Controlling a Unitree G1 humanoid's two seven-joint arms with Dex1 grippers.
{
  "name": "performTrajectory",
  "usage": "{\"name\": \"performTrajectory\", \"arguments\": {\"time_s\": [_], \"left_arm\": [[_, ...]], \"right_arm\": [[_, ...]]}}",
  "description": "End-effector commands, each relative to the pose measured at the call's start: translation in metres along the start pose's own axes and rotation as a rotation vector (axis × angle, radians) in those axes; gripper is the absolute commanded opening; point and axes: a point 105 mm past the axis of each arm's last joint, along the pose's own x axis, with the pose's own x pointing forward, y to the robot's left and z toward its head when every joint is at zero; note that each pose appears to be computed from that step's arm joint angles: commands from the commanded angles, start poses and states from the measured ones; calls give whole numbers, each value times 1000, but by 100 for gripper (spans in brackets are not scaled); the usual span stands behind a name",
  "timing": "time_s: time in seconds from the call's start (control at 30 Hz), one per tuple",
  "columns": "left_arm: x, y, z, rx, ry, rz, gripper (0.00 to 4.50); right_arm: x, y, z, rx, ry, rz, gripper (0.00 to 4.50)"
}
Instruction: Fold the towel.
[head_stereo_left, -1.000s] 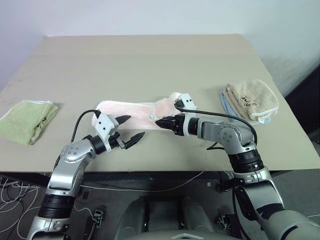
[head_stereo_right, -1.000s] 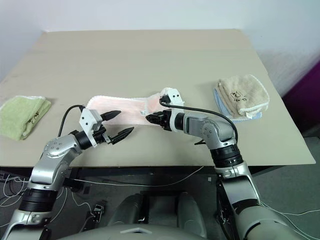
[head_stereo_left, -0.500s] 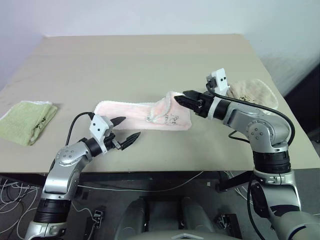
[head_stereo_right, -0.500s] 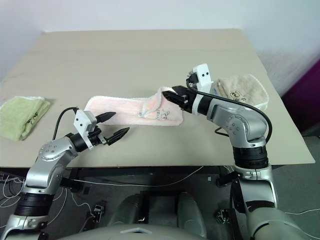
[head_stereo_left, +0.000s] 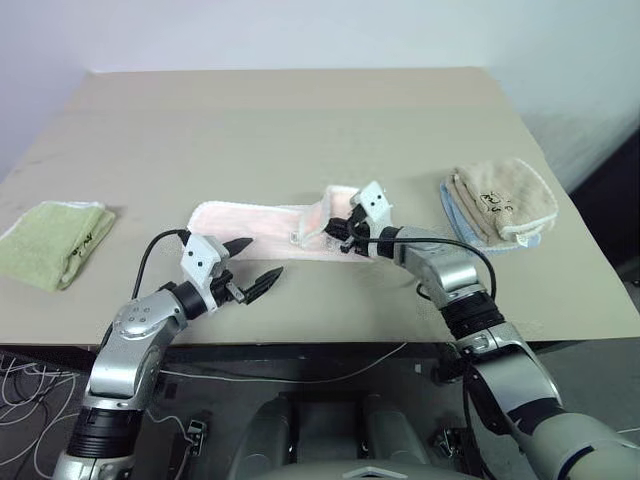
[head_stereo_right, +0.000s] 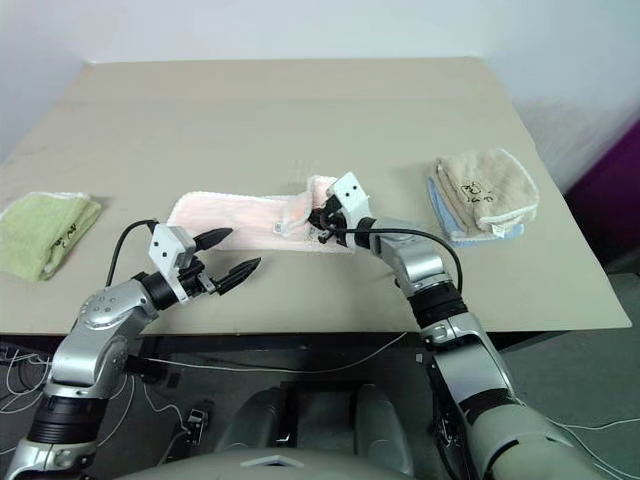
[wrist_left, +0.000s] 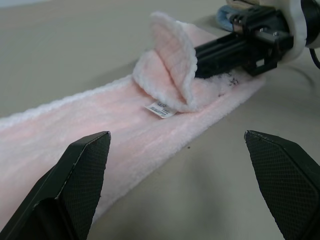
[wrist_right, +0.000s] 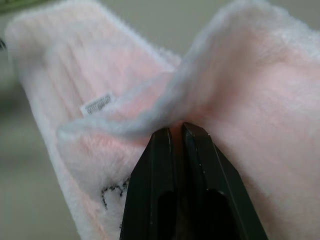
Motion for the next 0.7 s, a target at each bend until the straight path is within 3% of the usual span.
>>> {"name": "performTrajectory", "arguments": {"time_s": [0.03,0.17,0.3,0.47,0.7], "left_arm": [[-4,-2,13,23,-41,9,450],[-6,-2,12,7,-43,33,450],[-11,1,16,-63,-80,101,450],[-25,-5,22,-271,-145,196,450],[-41,1,-4,-626,-105,517,450]], "right_arm": [[8,9,-12,-47,40,26,38],[9,16,-19,-70,49,40,38],[-4,12,10,-104,-59,38,38],[-37,12,54,-203,-180,93,38],[-65,5,61,-317,-157,127,38]]}}
